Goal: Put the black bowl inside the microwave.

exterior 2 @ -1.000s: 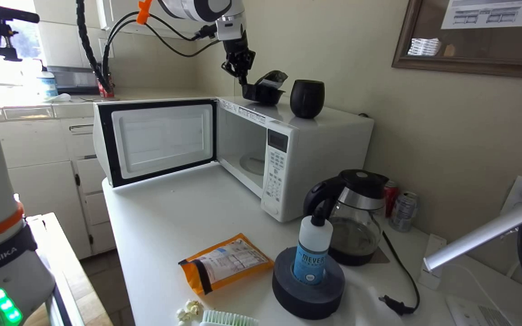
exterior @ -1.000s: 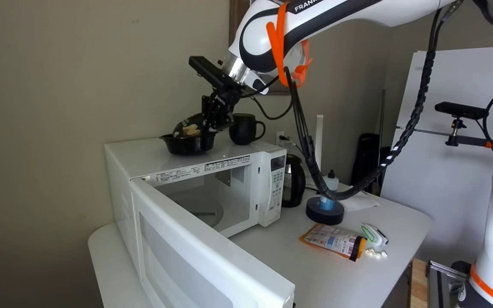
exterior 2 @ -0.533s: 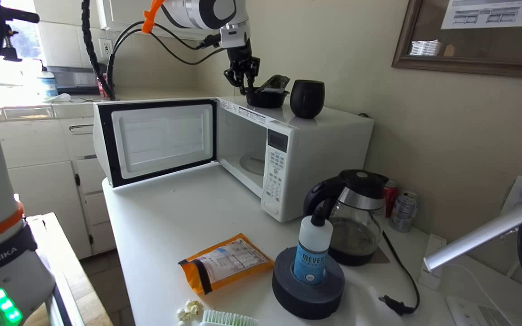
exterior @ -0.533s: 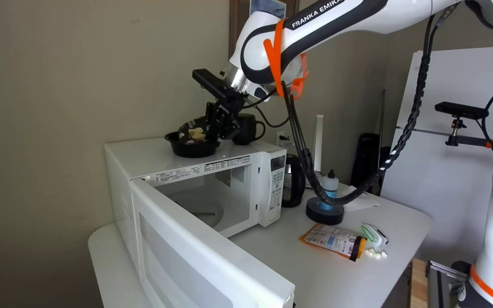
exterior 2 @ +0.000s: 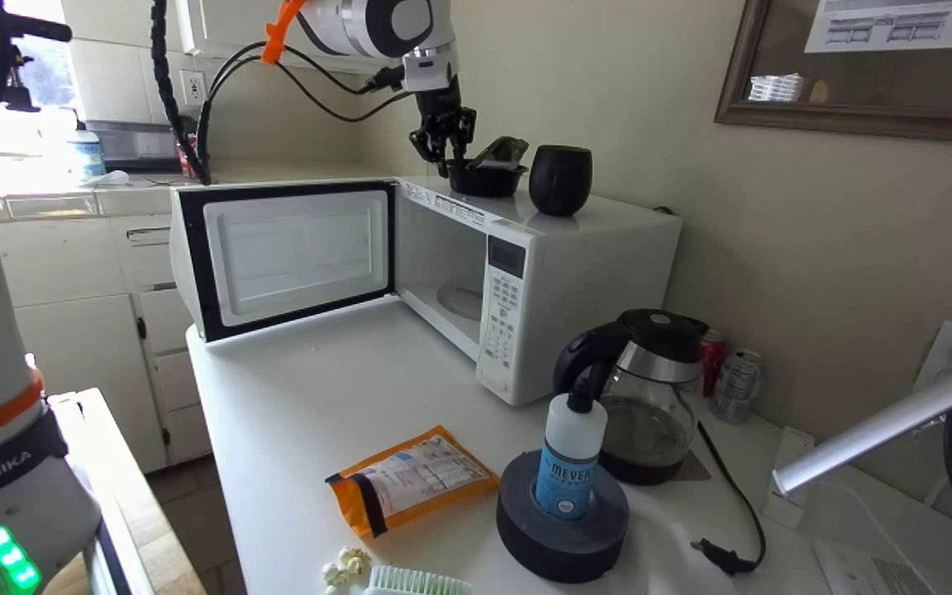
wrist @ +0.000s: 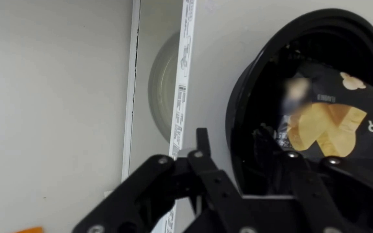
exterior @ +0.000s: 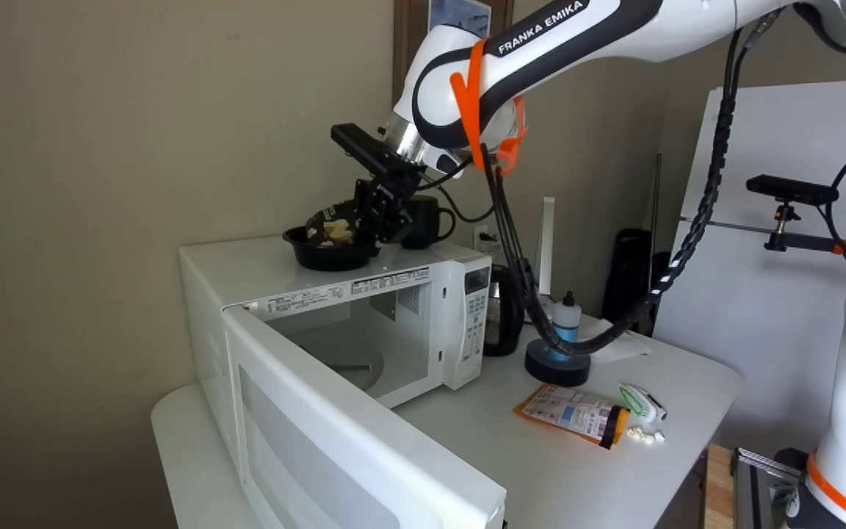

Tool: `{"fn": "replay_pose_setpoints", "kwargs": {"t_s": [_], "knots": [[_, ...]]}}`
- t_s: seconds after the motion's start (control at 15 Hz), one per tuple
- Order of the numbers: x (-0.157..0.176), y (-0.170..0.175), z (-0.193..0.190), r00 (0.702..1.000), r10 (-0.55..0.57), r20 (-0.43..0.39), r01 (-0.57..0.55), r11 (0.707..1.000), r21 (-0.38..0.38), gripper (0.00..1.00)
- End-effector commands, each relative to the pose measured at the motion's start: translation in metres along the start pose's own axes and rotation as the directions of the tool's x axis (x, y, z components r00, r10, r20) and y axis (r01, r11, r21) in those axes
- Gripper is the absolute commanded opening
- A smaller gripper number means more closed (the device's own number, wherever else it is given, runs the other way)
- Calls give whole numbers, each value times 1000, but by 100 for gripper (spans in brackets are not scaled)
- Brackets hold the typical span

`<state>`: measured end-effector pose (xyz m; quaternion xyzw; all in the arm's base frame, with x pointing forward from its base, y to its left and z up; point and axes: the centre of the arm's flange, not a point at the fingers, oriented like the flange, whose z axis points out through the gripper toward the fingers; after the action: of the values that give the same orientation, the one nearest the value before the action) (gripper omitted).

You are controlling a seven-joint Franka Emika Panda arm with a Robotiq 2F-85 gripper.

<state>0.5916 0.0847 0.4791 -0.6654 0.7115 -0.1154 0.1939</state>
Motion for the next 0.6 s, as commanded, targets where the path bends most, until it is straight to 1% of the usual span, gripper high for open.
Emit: {"fn": "replay_pose_setpoints", "kwargs": {"t_s": [0.0, 0.07, 0.13, 0.27, 0.33, 0.4, 0.53], "knots": [[-1, 1, 8, 1000, 19, -9, -19, 1000, -18, 11], [-1, 1, 8, 1000, 19, -8, -19, 1000, -18, 4], [-1, 2, 6, 1000, 16, -8, -16, 1000, -14, 0], [-3, 3, -2, 1000, 8, -2, -8, 1000, 0, 0], [-5, 5, -10, 1000, -1, 2, 1, 1000, 8, 3], [-6, 8, -17, 1000, -11, 9, 10, 1000, 12, 1], [-8, 18, -36, 999, -40, 15, 40, 999, 30, 2]]}}
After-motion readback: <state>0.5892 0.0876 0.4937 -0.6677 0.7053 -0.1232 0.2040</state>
